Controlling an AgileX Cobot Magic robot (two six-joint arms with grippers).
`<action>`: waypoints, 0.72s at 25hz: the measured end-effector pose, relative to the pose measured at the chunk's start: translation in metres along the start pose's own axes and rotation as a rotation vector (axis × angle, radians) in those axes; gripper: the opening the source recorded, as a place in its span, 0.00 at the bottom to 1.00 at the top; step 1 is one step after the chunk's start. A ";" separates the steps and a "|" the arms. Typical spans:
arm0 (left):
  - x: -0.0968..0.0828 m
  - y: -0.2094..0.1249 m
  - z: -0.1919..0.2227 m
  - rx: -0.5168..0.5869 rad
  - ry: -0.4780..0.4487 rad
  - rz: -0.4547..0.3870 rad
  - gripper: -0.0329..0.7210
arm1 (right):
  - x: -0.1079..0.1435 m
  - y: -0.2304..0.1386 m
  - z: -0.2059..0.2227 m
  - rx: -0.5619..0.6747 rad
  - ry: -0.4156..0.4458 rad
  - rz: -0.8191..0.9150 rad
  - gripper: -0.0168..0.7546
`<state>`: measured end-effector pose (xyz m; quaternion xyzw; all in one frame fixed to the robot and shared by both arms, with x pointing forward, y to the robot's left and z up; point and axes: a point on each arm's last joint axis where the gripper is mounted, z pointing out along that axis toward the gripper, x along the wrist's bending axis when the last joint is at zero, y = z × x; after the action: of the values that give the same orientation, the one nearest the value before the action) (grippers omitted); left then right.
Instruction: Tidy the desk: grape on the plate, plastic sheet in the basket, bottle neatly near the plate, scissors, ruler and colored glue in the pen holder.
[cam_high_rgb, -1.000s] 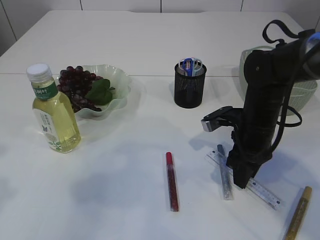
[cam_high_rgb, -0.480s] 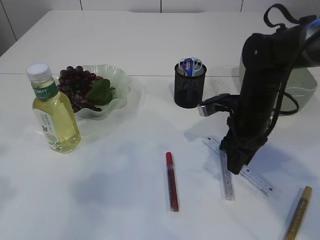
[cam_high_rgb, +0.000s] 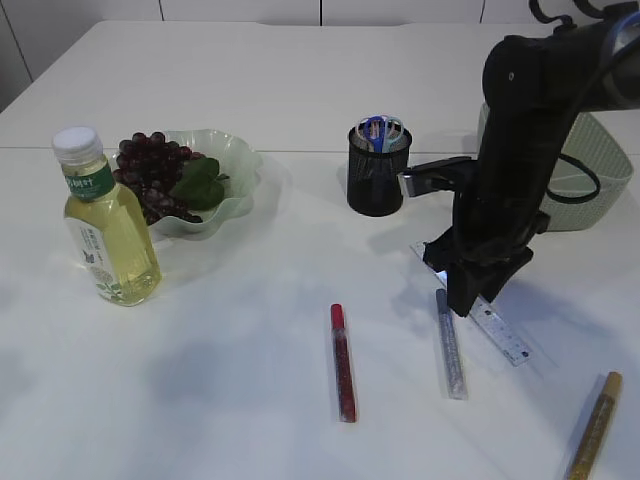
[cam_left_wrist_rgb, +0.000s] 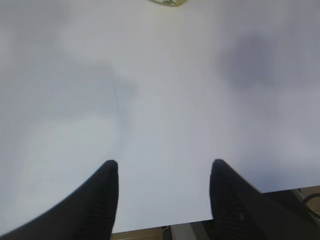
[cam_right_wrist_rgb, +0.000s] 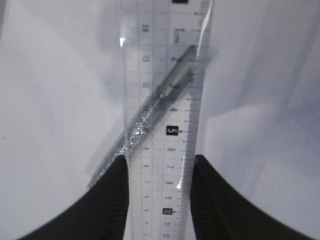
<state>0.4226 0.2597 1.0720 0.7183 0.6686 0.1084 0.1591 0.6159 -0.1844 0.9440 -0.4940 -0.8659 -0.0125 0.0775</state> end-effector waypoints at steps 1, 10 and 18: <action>0.000 0.000 0.000 -0.002 0.000 0.000 0.61 | 0.000 -0.001 -0.001 -0.005 -0.001 0.014 0.41; 0.000 0.000 0.000 -0.002 0.000 0.000 0.61 | 0.012 -0.028 -0.043 -0.278 -0.074 0.101 0.41; 0.000 0.001 0.000 -0.008 -0.001 0.000 0.61 | 0.011 -0.025 -0.053 -0.479 -0.136 0.091 0.41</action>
<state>0.4232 0.2596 1.0722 0.7177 0.6681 0.1105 0.1623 0.5954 -0.1936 0.9995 -0.5364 -0.8184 -0.1805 -0.0999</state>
